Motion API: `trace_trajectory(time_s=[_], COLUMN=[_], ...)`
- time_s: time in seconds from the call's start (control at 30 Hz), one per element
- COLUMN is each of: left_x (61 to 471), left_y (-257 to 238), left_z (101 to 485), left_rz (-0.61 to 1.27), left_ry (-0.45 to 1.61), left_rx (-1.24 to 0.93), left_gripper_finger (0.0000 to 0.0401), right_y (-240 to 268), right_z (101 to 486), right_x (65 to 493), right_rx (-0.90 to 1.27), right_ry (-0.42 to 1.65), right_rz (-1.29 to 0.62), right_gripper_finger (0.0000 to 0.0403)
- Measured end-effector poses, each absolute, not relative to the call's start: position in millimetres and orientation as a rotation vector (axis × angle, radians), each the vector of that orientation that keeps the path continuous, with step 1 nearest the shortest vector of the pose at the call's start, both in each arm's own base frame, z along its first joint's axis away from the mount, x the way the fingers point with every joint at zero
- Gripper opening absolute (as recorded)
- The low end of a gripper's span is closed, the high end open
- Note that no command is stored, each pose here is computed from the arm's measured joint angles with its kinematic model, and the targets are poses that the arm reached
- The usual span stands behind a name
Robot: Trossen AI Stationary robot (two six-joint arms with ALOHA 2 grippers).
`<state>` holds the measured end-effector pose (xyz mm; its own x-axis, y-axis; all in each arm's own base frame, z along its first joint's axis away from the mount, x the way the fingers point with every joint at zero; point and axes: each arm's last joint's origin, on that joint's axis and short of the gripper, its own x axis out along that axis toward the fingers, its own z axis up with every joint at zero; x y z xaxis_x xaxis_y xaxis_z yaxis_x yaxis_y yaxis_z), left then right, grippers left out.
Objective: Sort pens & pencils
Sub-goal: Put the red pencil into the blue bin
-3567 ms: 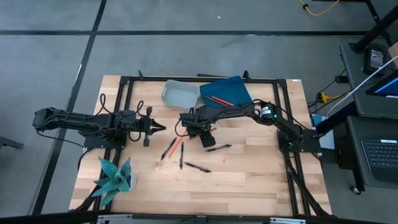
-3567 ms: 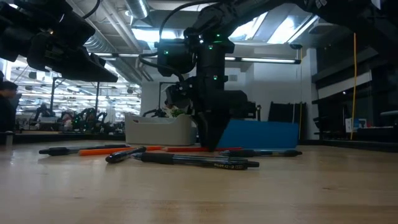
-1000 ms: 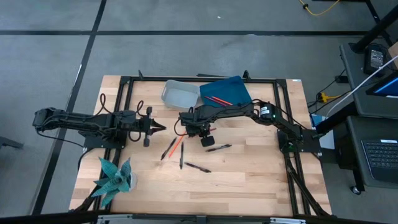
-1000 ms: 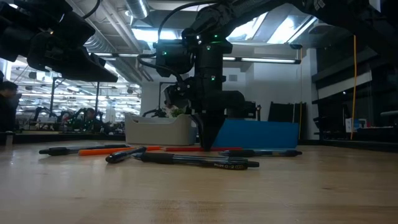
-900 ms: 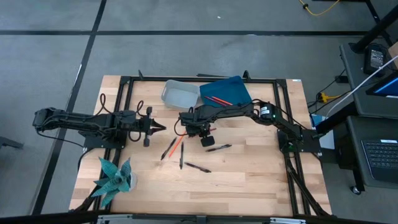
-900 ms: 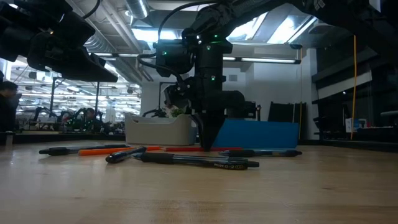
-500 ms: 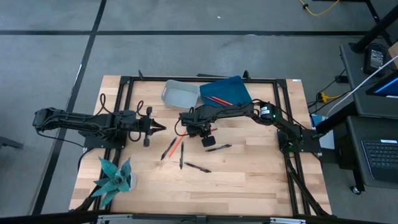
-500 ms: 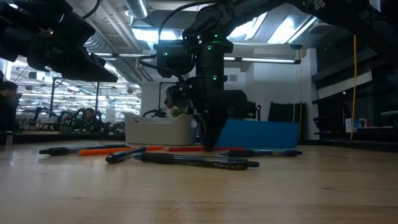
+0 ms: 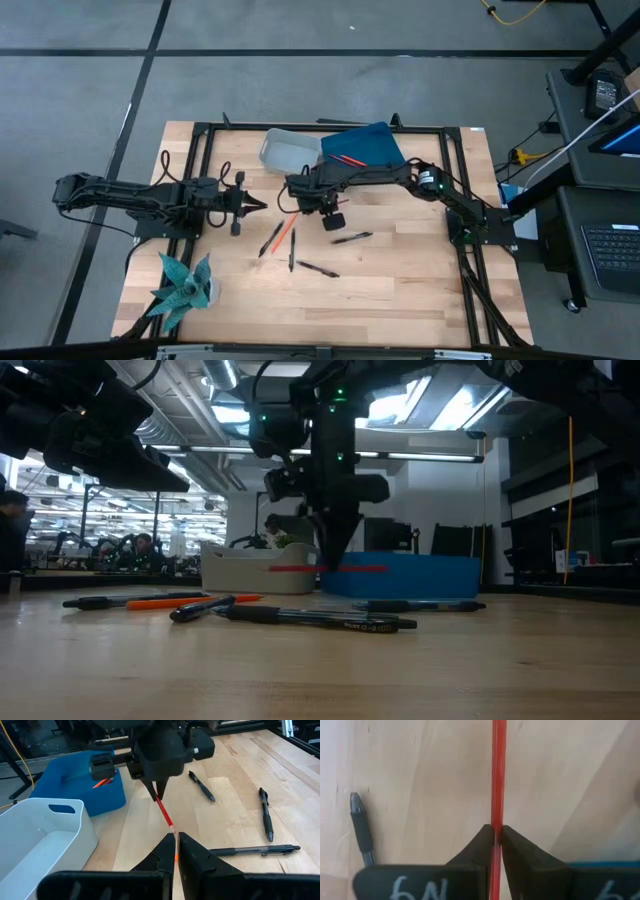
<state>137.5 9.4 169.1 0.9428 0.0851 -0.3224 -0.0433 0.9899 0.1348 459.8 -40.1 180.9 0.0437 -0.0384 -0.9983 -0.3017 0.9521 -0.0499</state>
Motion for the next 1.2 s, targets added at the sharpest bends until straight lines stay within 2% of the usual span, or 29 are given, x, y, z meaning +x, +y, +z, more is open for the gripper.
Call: trace_trajectory(time_s=[0.37, 1.2], left_x=[138, 138], left_y=[9, 9], left_z=[169, 169], left_rz=[0.065, 0.066], left_ry=[0.334, 0.334], left_rx=[0.134, 0.126], left_gripper_finger=[0.0014, 0.0014], right_y=[-49, -68], right_z=[206, 241], right_x=[457, 449], right_rx=[-0.337, -0.284], right_ry=[1.568, 1.587], right_rz=[0.085, 0.026], right_gripper_finger=[0.0039, 0.0039])
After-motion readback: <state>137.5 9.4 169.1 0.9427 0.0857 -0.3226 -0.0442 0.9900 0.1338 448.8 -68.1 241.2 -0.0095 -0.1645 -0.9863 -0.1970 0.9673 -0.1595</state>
